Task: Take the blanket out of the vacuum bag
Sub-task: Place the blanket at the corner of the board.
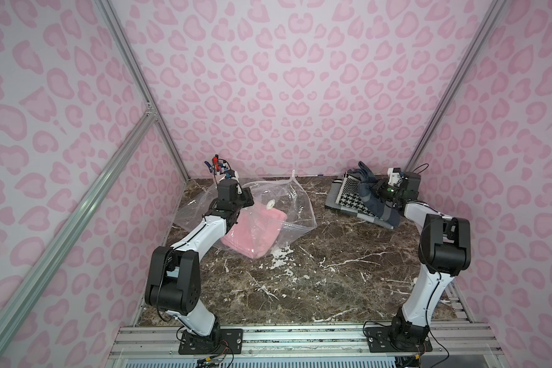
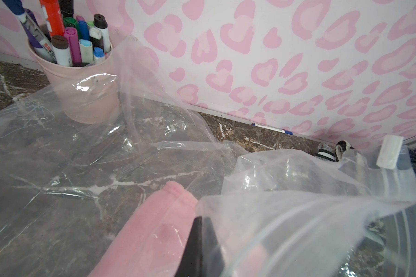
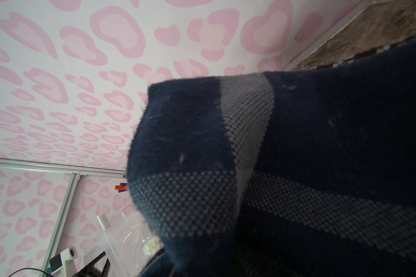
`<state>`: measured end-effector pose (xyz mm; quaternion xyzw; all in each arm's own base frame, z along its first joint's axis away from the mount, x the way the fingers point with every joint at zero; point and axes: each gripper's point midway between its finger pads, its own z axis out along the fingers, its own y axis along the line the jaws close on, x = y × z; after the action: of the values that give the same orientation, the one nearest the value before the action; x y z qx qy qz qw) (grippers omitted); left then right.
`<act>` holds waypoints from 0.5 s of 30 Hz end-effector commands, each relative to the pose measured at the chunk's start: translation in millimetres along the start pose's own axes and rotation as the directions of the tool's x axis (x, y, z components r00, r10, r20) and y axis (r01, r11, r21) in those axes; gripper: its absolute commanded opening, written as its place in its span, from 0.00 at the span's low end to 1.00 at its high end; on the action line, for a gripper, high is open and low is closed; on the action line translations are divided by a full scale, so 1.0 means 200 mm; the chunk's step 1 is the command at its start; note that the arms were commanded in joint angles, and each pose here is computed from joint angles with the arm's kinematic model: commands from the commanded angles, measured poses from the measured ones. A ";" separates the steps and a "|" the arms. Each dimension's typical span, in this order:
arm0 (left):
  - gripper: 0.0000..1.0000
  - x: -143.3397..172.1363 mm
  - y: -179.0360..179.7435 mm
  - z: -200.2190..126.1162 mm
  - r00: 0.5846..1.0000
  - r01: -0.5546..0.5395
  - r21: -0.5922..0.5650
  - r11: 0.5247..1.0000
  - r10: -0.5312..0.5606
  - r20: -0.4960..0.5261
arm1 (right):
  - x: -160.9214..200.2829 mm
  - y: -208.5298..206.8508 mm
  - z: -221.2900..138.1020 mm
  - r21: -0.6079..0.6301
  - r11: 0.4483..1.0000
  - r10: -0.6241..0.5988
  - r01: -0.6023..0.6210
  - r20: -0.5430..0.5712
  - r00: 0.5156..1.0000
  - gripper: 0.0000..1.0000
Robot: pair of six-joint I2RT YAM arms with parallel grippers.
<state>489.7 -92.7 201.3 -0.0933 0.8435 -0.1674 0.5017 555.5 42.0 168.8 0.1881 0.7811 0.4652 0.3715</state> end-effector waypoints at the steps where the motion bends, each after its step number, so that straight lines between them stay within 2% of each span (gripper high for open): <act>1: 0.04 0.00 -0.01 -0.01 1.000 -0.004 0.009 1.000 0.004 0.004 | -0.02 0.05 0.02 -0.036 0.999 -0.028 0.028 0.012 1.000 0.00; 6: 0.04 0.00 -0.01 -0.01 1.000 -0.003 0.015 1.000 0.003 0.000 | 0.01 0.03 0.05 -0.039 0.999 -0.020 0.020 -0.004 1.000 0.00; 7: 0.04 0.00 -0.01 -0.01 1.000 -0.003 0.016 1.000 0.003 -0.002 | -0.03 0.09 0.05 -0.059 0.997 -0.043 0.043 0.010 0.999 0.00; 15: 0.04 0.01 -0.01 -0.01 1.000 -0.007 0.010 1.000 0.007 -0.002 | -0.07 0.15 0.04 -0.059 0.995 -0.074 0.075 0.025 0.997 0.00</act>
<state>487.4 -93.1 199.1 -0.0923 0.8450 -0.1687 0.4991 567.0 51.4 180.6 0.1743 0.7759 0.4726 0.3798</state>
